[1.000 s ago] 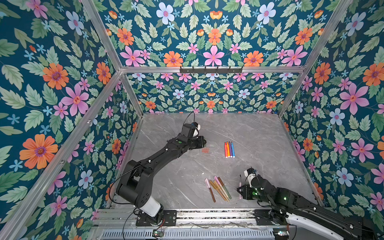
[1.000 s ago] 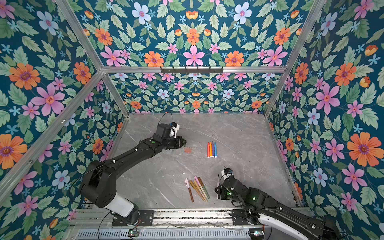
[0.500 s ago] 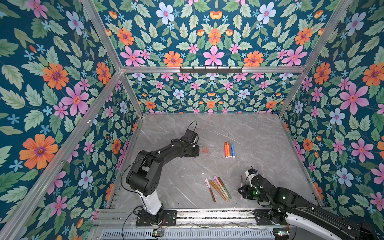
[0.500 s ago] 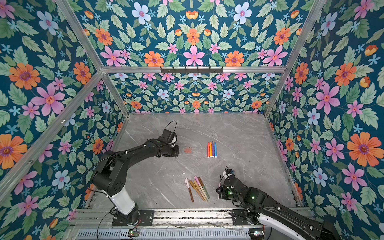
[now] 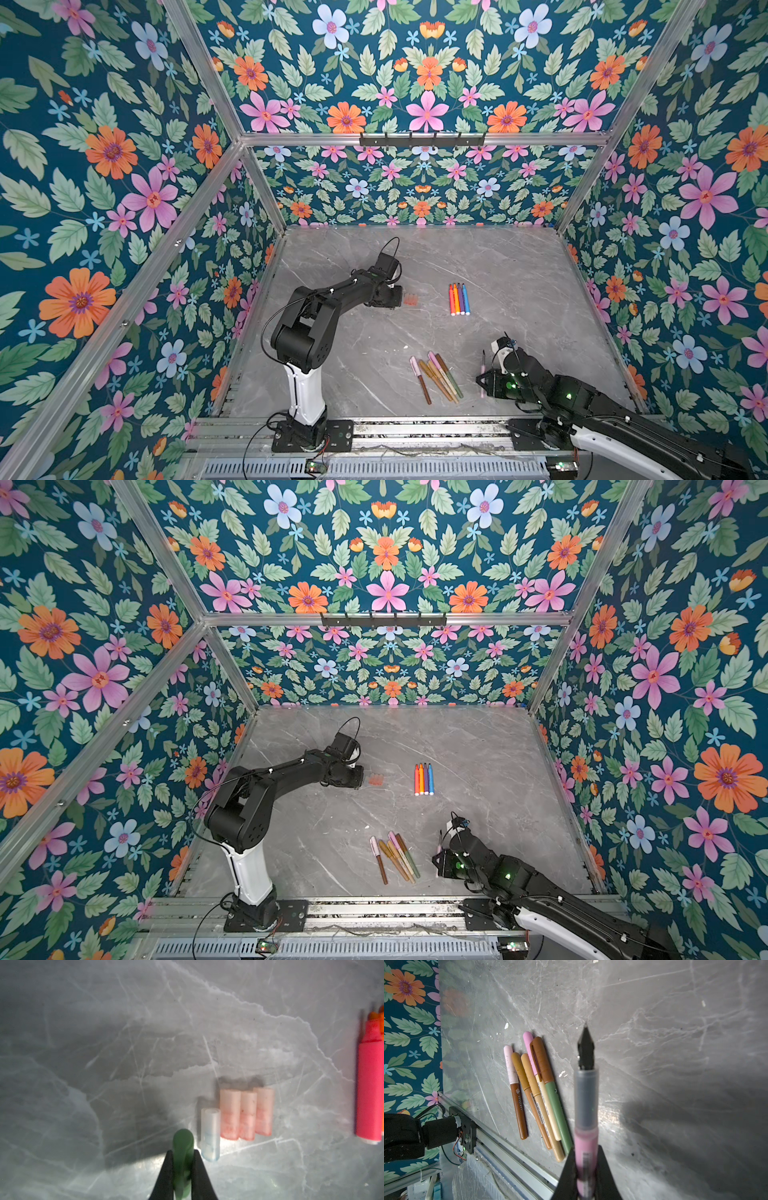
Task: Open the pen caps
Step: 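Carry the green cap to the pink caps with the left gripper and release it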
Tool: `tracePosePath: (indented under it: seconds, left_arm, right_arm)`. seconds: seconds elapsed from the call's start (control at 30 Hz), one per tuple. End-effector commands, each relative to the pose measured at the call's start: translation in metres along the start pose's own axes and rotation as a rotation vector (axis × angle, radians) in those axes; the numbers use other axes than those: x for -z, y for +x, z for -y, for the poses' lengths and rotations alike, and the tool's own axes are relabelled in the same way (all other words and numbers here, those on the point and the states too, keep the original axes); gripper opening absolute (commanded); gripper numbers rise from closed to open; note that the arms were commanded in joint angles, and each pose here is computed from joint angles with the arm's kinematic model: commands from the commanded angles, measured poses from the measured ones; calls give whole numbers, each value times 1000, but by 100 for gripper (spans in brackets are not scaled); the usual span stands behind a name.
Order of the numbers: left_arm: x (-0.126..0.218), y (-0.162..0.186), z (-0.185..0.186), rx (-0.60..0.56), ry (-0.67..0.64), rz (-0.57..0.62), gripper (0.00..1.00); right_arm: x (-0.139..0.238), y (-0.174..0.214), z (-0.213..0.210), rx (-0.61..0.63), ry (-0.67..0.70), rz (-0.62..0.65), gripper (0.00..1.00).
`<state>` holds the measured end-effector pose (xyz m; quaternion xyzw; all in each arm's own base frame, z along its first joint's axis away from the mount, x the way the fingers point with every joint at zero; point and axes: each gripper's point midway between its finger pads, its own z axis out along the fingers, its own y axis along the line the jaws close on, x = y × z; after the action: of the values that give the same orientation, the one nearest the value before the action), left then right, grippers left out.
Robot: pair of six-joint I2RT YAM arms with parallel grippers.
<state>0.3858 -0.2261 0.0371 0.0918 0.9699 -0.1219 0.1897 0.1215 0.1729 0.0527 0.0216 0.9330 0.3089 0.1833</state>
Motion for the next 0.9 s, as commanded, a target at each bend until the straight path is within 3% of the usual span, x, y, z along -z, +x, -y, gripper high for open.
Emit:
tracePosePath:
  seconds: [0.0, 0.4, 0.63, 0.87]
  left_arm:
    - [-5, -5, -4, -18, -9, -16, 13]
    - [-12, -14, 9, 6, 95, -22, 19]
    - [-9, -16, 10, 16, 102, -12, 35]
    - [1, -19, 11, 22, 106, 5, 37]
  right_arm:
    - [1, 0, -1, 2, -7, 4, 0]
    - [1, -1, 0, -4, -9, 13, 0]
    - [1, -1, 0, -3, -9, 13, 0]
    - [1, 0, 1, -6, -6, 12, 0]
